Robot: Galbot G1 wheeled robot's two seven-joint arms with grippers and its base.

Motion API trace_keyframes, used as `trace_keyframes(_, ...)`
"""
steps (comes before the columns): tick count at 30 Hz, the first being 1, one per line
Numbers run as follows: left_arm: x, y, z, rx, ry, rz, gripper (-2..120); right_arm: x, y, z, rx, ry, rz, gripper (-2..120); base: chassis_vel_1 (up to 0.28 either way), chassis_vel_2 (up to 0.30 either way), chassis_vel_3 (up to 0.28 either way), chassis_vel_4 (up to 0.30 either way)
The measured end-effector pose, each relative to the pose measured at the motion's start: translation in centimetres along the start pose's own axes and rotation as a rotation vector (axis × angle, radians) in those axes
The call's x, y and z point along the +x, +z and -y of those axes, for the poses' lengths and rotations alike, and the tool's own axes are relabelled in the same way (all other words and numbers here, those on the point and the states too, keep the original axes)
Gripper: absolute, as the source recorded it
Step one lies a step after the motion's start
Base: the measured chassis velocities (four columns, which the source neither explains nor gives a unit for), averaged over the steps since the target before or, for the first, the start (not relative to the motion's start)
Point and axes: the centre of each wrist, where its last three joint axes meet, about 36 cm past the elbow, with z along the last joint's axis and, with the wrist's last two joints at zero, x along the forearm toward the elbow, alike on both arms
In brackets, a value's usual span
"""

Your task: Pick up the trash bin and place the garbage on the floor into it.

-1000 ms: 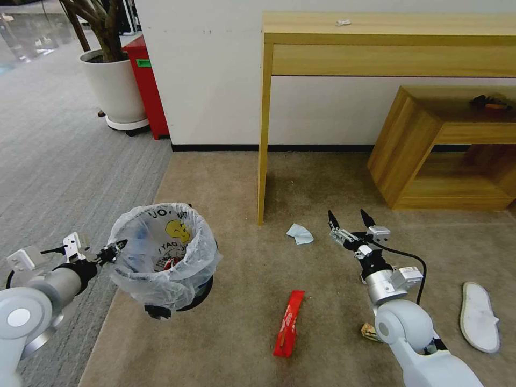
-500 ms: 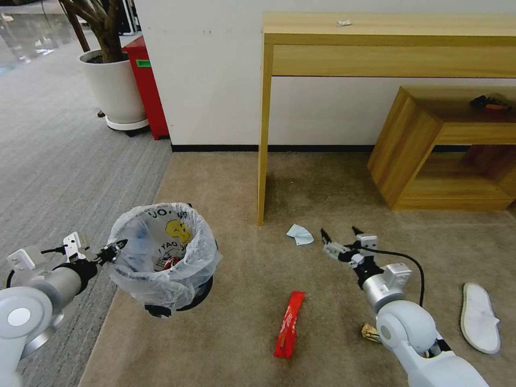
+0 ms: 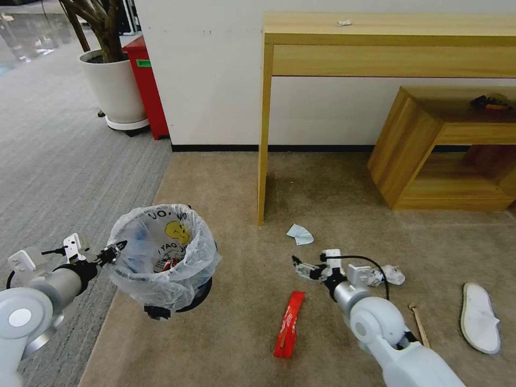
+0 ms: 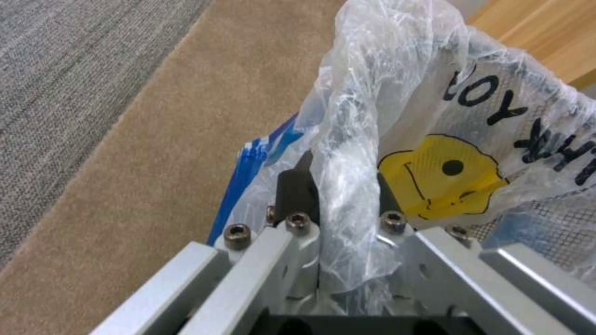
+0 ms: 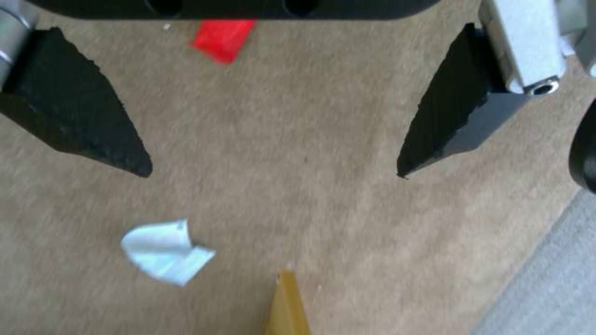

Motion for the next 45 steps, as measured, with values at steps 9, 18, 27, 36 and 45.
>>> trace_keyframes(9, -0.2, 0.2, 0.3, -0.002, 0.005, -0.003, 3, -1.5, 0.5, -1.7, -0.059, 0.023, -0.118, 100, 0.000, 0.000, 0.000, 0.000)
trace_keyframes(18, -0.5, 0.4, 0.4, -0.002, 0.006, -0.007, 3, -2.0, 1.5, -1.6, -0.083, 0.077, -0.261, 100, 0.000, 0.000, 0.000, 0.000)
trace_keyframes(27, -0.5, 0.4, 0.4, -0.002, 0.005, -0.009, 3, -3.0, 3.6, -1.5, -0.114, 0.101, -0.335, 100, 0.000, 0.000, 0.000, 0.000)
trace_keyframes(36, -0.4, 0.5, 0.4, -0.003, 0.007, -0.008, 3, -3.3, 4.3, -1.5, -0.121, 0.093, -0.357, 100, 0.000, 0.000, 0.000, 0.000)
trace_keyframes(45, -0.3, 0.4, 0.4, -0.004, 0.004, -0.004, 3, -4.6, 5.2, -1.7, -0.137, 0.070, -0.384, 100, 0.000, 0.000, 0.000, 0.000)
